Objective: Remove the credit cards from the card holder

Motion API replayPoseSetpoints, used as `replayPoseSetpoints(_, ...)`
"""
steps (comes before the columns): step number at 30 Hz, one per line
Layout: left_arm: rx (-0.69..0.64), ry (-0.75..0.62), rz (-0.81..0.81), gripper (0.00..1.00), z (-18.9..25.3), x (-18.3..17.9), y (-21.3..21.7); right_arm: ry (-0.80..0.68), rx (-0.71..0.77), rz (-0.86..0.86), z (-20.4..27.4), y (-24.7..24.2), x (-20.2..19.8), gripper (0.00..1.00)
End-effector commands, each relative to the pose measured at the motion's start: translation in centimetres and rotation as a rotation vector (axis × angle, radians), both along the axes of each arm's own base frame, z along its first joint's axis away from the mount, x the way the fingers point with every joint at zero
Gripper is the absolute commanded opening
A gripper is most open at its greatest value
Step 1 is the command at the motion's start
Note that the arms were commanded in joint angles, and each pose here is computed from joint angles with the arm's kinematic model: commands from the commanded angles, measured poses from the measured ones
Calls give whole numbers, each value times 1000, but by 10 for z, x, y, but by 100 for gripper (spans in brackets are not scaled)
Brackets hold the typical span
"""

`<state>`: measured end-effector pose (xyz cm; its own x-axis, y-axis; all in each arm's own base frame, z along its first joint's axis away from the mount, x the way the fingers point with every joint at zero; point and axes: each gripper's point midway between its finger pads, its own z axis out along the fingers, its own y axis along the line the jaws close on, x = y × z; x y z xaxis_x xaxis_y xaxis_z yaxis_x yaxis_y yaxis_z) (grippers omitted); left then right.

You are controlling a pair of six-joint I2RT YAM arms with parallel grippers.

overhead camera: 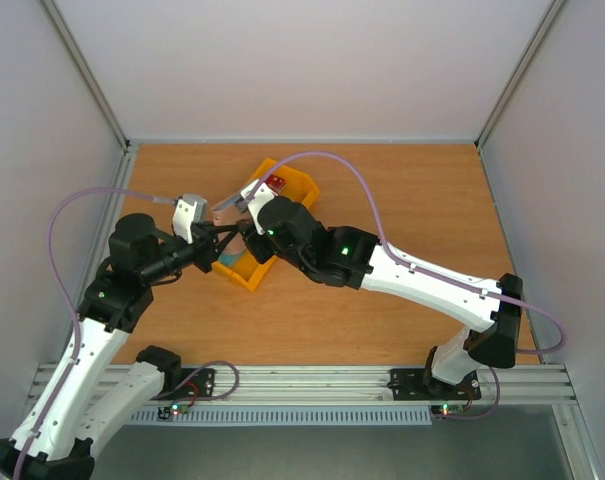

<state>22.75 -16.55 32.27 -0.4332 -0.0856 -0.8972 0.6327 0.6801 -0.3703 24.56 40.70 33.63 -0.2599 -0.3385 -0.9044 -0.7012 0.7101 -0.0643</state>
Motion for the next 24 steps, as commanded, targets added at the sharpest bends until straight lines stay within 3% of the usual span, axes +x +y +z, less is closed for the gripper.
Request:
replayPoseSetpoints(1,-37,-211,-31,0,46,-2,-4,66,-71,16,-26,-2,-5,43)
replayPoseSetpoints(10,-35,-228,-47,0,48,-4,-5,58,-82,-10,-28,-3,0,41)
replayPoseSetpoints(14,-45,-239,-76,0,50,-8,-9,47,-116,-62,-36,-6,12,26)
replayPoseSetpoints(16,-48,-243,-75,0,51,-9,-8,71,-110,-113,-42,-16,22,3)
replayPoseSetpoints(24,-59,-198,-117,0,44,-21,-11,107,-37,-328,-43,-115,66,1)
